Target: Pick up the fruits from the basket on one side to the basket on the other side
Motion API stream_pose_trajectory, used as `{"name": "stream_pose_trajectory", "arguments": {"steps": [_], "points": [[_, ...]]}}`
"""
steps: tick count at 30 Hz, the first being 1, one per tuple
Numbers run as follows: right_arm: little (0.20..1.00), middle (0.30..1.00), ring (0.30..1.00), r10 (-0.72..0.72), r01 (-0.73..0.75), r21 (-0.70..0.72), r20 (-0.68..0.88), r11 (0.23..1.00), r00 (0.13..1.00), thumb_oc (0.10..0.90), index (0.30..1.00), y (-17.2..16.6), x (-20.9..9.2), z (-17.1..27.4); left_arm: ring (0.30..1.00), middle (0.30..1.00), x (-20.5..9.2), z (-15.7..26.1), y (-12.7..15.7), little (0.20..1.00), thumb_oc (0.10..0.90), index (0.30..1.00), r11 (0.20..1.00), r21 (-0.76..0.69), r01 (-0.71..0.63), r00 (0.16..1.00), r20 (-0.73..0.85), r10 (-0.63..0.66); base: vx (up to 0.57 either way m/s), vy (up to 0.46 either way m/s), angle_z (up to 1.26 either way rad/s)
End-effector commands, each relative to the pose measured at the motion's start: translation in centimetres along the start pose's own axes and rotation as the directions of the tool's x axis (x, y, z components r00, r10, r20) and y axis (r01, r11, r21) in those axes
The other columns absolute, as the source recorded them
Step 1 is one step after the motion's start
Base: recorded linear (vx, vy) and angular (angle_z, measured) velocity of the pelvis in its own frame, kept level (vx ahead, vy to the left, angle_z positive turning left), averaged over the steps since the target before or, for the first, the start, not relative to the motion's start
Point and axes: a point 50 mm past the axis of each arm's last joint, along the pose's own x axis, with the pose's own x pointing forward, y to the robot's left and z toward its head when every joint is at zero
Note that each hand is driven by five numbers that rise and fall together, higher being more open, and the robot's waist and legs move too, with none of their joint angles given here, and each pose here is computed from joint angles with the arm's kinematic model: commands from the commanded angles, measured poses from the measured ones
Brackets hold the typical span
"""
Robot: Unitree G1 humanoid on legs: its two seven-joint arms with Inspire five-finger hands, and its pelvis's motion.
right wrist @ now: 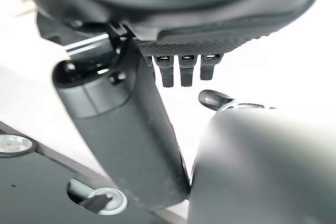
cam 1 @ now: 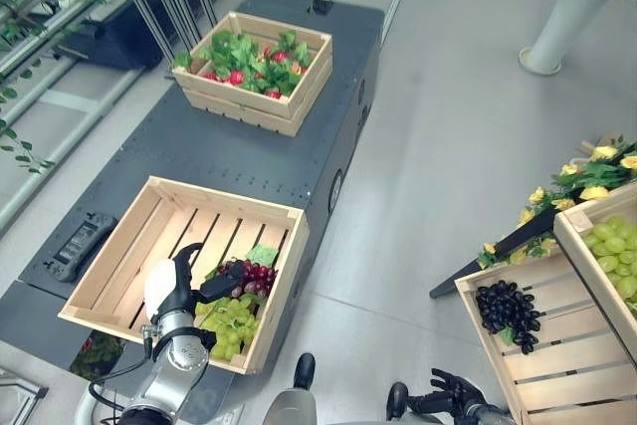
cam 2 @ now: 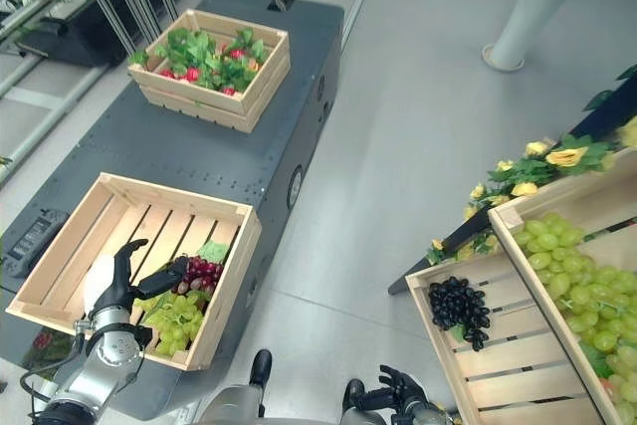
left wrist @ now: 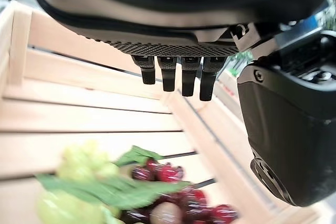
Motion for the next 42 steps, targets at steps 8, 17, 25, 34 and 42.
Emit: {"name": "stream_pose_trajectory", "arguments": {"steps": [8,17,25,34,42], "points": [[0.900,0.900,0.900,0.015,-0.005,-0.087,0.107,0.996,0.994,0.800,0.900,-2.2,-0.5,2.4,0.900,0.900,3.9,2.2,6.6,0.900,0.800,0.900,0.977,0.165,-0.135,0.986,0.116,0.116,-0.01,0.029,0.01],[0.900,0.900,0.900,0.026,-0.011,-0.080,0.196,0.997,0.980,0.800,0.900,-2.5,-0.6,5.0,0.900,0.900,4.9,4.1,7.6,0.900,0.800,0.900,0.976,0.218,-0.002,0.986,0.165,-0.034,-0.04,0.011,0.08],[0.900,0.900,0.900,0.016,-0.004,-0.048,0.254,0.999,0.967,0.800,0.900,-2.9,-0.8,6.3,0.900,0.900,4.6,6.2,8.2,0.900,0.800,0.900,0.960,0.227,0.163,0.945,0.243,-0.217,-0.05,-0.020,0.04],[0.900,0.900,0.900,0.018,-0.013,-0.020,0.295,1.000,0.955,0.800,0.900,-2.7,-1.1,6.6,0.900,0.900,4.5,6.0,10.2,0.900,0.800,0.900,0.948,0.289,0.133,0.954,0.224,-0.202,-0.01,-0.033,0.08],[0.900,0.900,0.900,-0.004,0.002,0.006,0.317,1.000,0.948,0.800,0.900,-3.0,-1.2,6.9,0.900,0.900,4.3,5.8,11.1,0.900,0.800,0.900,0.942,0.313,0.118,0.951,0.236,-0.198,0.00,-0.020,0.11]]}}
